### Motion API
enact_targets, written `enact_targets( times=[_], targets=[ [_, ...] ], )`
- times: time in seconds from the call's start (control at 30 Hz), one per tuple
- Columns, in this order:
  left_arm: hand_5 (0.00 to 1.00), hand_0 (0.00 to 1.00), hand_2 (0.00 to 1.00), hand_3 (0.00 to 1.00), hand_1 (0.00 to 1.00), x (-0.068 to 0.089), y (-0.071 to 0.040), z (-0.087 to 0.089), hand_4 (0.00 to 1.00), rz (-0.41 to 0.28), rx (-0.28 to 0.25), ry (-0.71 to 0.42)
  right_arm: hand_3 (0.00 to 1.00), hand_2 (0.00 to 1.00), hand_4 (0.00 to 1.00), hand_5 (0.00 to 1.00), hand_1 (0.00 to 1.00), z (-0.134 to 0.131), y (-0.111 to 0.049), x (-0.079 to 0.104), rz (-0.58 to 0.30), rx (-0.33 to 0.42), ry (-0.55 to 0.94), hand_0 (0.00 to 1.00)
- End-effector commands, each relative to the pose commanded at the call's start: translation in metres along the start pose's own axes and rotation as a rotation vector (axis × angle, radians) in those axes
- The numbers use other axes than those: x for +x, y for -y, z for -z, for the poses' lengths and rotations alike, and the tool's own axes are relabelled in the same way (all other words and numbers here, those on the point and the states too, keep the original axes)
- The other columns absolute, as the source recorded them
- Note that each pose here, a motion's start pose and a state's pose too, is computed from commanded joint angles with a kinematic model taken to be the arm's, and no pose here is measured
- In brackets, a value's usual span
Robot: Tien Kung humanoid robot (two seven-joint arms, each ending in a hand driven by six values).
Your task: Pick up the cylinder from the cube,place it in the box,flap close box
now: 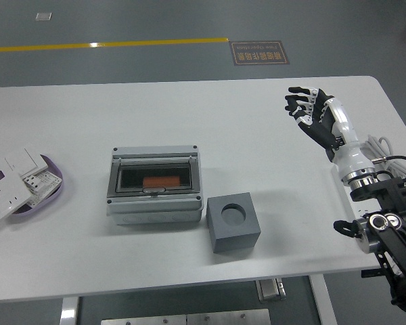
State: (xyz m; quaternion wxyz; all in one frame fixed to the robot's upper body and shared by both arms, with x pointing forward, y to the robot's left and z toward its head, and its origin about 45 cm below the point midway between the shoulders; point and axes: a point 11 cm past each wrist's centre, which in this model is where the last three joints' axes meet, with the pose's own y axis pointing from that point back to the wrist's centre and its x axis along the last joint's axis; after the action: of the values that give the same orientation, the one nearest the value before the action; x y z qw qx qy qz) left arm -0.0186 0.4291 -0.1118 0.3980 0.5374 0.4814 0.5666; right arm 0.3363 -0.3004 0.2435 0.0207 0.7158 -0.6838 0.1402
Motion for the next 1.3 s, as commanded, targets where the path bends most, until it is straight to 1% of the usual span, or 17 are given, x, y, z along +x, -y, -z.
enact_targets(
  times=[0.07,0.17,0.3,0.87,1.3],
  targets=[
    [0.302,0.636,0.582,0.636,0.662,0.002,0.0,-0.002,0.719,-0.003,-0.002,0.002,0.678,0.65,0.659,0.394,0.601,0.002,-0.001,0.015,-0.044,0.01,0.017,0.613],
    [0.301,0.636,0.582,0.636,0.662,0.003,-0.001,-0.003,0.719,-0.006,-0.003,0.005,0.677,0.647,0.654,0.396,0.601,0.006,-0.002,0.031,-0.094,0.028,0.051,0.614],
    [0.301,0.636,0.582,0.636,0.662,0.005,-0.001,-0.004,0.719,-0.009,-0.002,0.01,0.677,0.647,0.654,0.396,0.601,0.007,-0.004,0.04,-0.124,0.039,0.074,0.614],
    [0.3,0.636,0.583,0.639,0.663,0.017,-0.003,-0.011,0.718,-0.029,-0.013,0.022,0.665,0.643,0.649,0.394,0.605,0.0,-0.01,0.052,-0.17,0.042,0.104,0.62],
    [0.296,0.636,0.583,0.639,0.663,0.012,-0.002,-0.005,0.717,-0.021,-0.006,-0.002,0.661,0.638,0.653,0.397,0.601,-0.01,-0.013,0.049,-0.182,0.026,0.115,0.613]
  ],
)
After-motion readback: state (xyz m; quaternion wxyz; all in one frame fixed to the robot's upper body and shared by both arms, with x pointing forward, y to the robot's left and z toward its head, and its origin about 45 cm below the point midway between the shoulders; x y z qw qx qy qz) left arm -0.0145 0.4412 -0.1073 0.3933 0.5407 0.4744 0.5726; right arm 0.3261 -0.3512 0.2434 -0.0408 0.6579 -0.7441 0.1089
